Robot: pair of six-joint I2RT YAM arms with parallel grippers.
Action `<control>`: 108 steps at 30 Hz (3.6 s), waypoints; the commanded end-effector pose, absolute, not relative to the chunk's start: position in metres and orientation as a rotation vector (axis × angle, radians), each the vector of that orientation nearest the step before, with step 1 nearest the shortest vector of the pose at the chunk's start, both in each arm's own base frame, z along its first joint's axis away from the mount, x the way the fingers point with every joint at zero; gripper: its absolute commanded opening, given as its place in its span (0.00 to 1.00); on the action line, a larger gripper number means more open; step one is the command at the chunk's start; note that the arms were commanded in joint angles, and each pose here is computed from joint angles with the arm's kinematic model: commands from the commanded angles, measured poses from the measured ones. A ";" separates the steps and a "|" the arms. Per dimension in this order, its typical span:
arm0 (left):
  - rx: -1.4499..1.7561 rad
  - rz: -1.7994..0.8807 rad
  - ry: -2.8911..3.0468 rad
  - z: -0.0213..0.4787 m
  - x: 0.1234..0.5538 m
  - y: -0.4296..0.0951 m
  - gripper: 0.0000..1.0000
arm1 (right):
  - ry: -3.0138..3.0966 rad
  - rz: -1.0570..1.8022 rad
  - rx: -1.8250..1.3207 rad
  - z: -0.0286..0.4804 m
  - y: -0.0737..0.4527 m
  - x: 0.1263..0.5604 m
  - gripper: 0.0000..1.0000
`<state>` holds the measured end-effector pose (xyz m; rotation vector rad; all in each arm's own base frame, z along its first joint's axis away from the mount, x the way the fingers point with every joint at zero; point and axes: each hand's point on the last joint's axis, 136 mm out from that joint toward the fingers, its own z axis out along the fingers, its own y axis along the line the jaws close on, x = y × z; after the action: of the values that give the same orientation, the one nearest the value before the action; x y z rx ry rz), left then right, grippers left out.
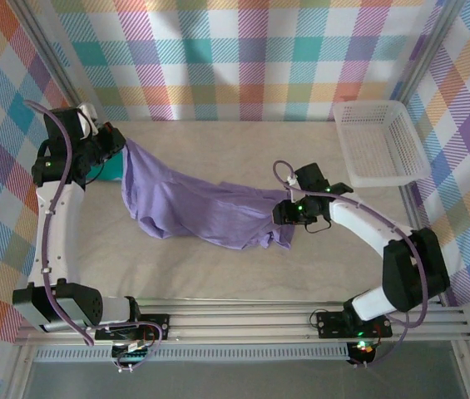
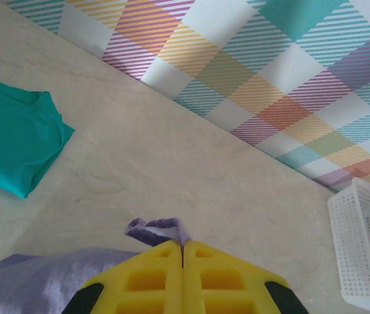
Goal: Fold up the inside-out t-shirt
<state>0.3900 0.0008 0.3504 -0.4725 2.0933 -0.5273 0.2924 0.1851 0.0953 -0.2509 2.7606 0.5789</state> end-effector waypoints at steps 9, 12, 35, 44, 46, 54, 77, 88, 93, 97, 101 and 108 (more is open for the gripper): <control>-0.433 -0.568 2.041 0.366 0.387 -0.009 0.00 | 2.757 0.481 -0.187 0.067 0.184 0.332 0.40; -0.430 -0.568 2.038 0.367 0.387 -0.009 0.00 | 2.758 0.485 -0.189 0.064 0.185 0.334 0.29; -0.471 -0.575 1.736 0.491 0.373 0.013 0.00 | 1.685 1.138 -0.443 0.452 0.147 0.306 0.00; -0.487 -0.347 1.352 0.649 0.273 0.059 0.00 | 1.485 0.812 -0.430 0.578 0.102 0.229 0.00; -0.458 -0.325 1.319 0.662 0.259 0.055 0.00 | 1.463 0.736 -0.439 0.588 0.101 0.211 0.00; -0.464 -0.331 1.535 0.600 0.308 0.061 0.00 | 1.574 0.638 -0.317 0.559 0.081 0.237 0.00; -0.380 -0.339 1.533 0.600 0.363 0.036 0.00 | 1.583 0.642 -0.289 0.538 0.075 0.326 0.00; -0.282 -0.209 1.148 0.700 0.170 0.021 0.00 | 1.390 0.547 -0.374 0.600 0.090 0.182 0.00; -0.240 -0.198 1.051 0.723 0.133 0.014 0.00 | 1.312 0.511 -0.405 0.625 0.095 0.137 0.00; -0.219 -0.221 1.058 0.729 0.153 0.013 0.00 | 1.291 0.480 -0.412 0.634 0.094 0.130 0.00; -0.213 -0.255 1.116 0.723 0.207 0.016 0.00 | 1.335 0.487 -0.402 0.626 0.091 0.161 0.00; -0.253 -0.323 1.352 0.654 0.359 0.028 0.00 | 1.470 0.576 -0.357 0.579 0.082 0.267 0.00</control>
<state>0.2979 0.0235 0.6854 -0.2392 1.2652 -0.2928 0.2110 0.0886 0.5994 -0.3852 1.4137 0.5490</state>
